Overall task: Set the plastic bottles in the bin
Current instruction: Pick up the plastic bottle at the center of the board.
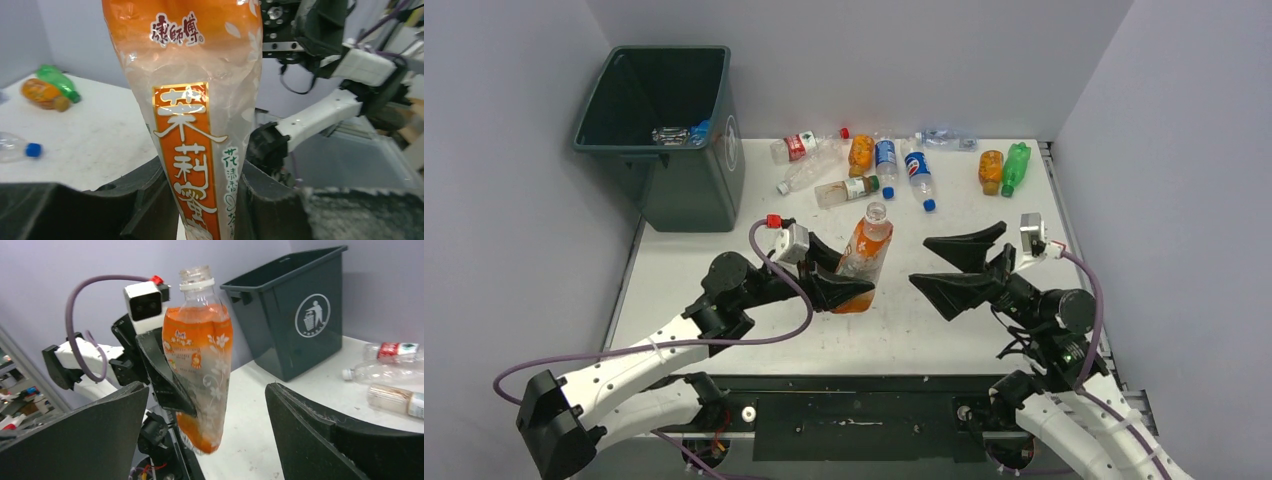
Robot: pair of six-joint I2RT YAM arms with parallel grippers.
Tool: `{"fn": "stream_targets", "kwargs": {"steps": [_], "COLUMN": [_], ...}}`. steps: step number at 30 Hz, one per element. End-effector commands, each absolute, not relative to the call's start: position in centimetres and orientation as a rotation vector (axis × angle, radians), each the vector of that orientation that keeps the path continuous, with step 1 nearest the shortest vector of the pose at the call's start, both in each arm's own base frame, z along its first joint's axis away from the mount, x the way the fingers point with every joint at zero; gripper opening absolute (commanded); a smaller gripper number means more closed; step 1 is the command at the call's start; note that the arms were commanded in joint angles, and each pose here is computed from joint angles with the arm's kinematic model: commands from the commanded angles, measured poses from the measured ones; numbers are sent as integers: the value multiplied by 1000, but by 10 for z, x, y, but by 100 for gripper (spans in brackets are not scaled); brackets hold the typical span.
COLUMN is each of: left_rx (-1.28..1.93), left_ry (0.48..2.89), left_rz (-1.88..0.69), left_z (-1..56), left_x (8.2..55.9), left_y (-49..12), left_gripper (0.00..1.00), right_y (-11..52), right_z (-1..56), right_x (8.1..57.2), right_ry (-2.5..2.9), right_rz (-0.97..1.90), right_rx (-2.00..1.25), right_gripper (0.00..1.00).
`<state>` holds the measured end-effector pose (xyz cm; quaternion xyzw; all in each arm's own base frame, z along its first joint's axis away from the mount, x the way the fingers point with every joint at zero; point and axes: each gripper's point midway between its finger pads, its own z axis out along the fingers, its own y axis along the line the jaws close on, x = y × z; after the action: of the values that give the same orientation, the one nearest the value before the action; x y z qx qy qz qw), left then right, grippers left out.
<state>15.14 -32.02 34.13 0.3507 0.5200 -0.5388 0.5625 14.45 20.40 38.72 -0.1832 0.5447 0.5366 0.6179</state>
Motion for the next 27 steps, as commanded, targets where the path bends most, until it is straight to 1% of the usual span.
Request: {"fn": "stream_targets", "kwargs": {"steps": [1, 4, 8, 12, 14, 16, 18, 19, 21, 23, 24, 26, 27], "left_rx": [810, 784, 773, 758, 754, 753, 762, 765, 774, 787, 796, 815, 823], "left_ry": [1101, 1053, 1071, 1064, 1065, 1074, 1079, 1084, 1092, 1101, 1109, 1115, 1119], "left_rz": [-1603, -1639, -1631, -1621, -1611, -1601, -1593, -1589, -1574, -1559, -1554, -1539, -1532], "left_z": [376, 377, 372, 370, 369, 366, 364, 363, 360, 357, 355, 352, 350], "left_x": [115, 113, 117, 119, 120, 121, 121, 121, 121, 120, 119, 117, 116], "left_y": [-319, -315, -316, -315, -315, -315, -315, -316, -317, -318, -319, -321, -322], "left_gripper": [32, 32, 33, 33, 33, 33, 33, 35, 39, 42, 46, 49, 50], "right_y": [220, 231, 245, 272, 286, 297, 302, 304, 303, 300, 299, 297, 296], "right_z": [422, 415, 411, 397, 392, 389, 388, 388, 391, 393, 395, 397, 398], "right_x": [133, 143, 146, 150, 147, 147, 148, 148, 149, 150, 150, 149, 148], "right_ry": [1079, 1115, 1118, 1183, 1208, 1220, 1220, 1213, 1187, 1162, 1150, 1131, 1117], "right_rz": [1374, 1406, 1436, 1420, 1409, 1385, 1366, 1367, 1376, 1383, 1386, 1396, 1404], "right_rx": [-503, -507, -521, -567, -594, -598, -584, -574, -546, -514, -505, -494, -489], "right_gripper": [90, 90, 90, 91, 93, 100, 90, 83, 64, 51, 46, 43, 44]}}
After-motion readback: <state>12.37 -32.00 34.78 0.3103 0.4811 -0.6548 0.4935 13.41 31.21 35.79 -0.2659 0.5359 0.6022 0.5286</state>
